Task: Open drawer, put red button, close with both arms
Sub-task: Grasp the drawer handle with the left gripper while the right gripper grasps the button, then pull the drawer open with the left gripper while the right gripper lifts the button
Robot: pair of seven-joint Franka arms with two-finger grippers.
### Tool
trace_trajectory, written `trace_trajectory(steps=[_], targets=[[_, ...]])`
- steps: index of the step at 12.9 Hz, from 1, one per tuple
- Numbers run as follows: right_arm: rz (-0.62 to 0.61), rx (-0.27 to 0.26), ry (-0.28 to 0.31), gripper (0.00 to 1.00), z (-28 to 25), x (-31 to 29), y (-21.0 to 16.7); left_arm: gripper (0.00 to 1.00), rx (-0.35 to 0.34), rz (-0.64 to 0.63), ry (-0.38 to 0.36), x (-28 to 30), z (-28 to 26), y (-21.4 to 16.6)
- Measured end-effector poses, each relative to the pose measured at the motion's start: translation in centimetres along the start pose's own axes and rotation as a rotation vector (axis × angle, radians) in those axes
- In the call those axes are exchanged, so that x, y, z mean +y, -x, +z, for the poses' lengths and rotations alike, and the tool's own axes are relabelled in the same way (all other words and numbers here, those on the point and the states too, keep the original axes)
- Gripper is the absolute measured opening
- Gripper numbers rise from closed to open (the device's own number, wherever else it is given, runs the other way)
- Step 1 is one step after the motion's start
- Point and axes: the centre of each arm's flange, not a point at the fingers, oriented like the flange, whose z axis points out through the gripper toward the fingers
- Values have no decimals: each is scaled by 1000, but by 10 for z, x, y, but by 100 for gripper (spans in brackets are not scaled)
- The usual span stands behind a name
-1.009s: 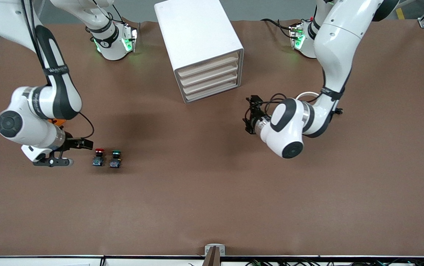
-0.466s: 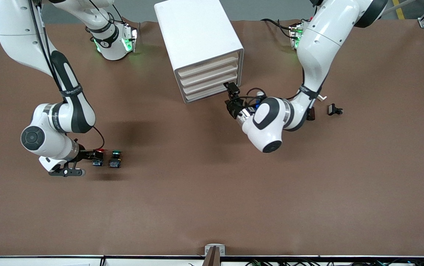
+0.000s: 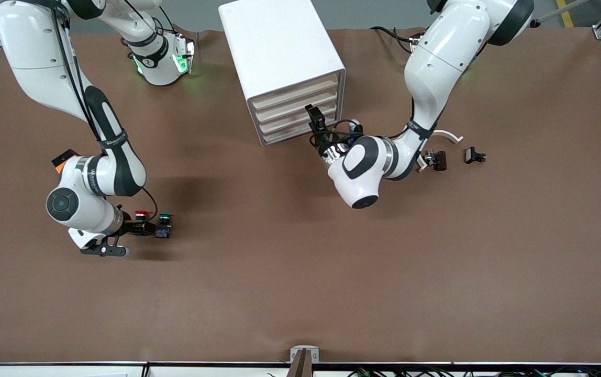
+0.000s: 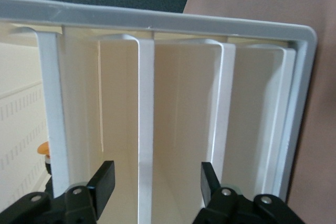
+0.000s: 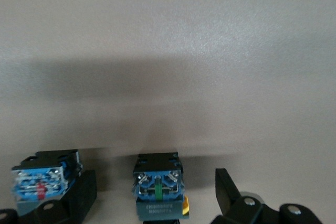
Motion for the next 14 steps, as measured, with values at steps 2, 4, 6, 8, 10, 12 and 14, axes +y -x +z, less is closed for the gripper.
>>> trace_trajectory(steps=[2,4,6,8,10,12,14], targets=[[2,-7,2,100,5,2,0,72,2,-29,-21,2,12,4],[5,-9,4,100,7,4,1,65,9,-45,-27,3,18,6],[6,-12,5,78,7,5,1,56,17,-50,-27,2,22,8],[6,-12,5,53,7,5,1,34,20,-67,-28,1,24,9],[6,-10,4,41,5,4,-1,14,23,-59,-42,-5,23,11],[7,-20,5,41,4,5,-1,15,22,-58,-41,-5,22,11],[7,-21,5,41,-1,5,-4,15,11,-54,-34,-4,15,11]])
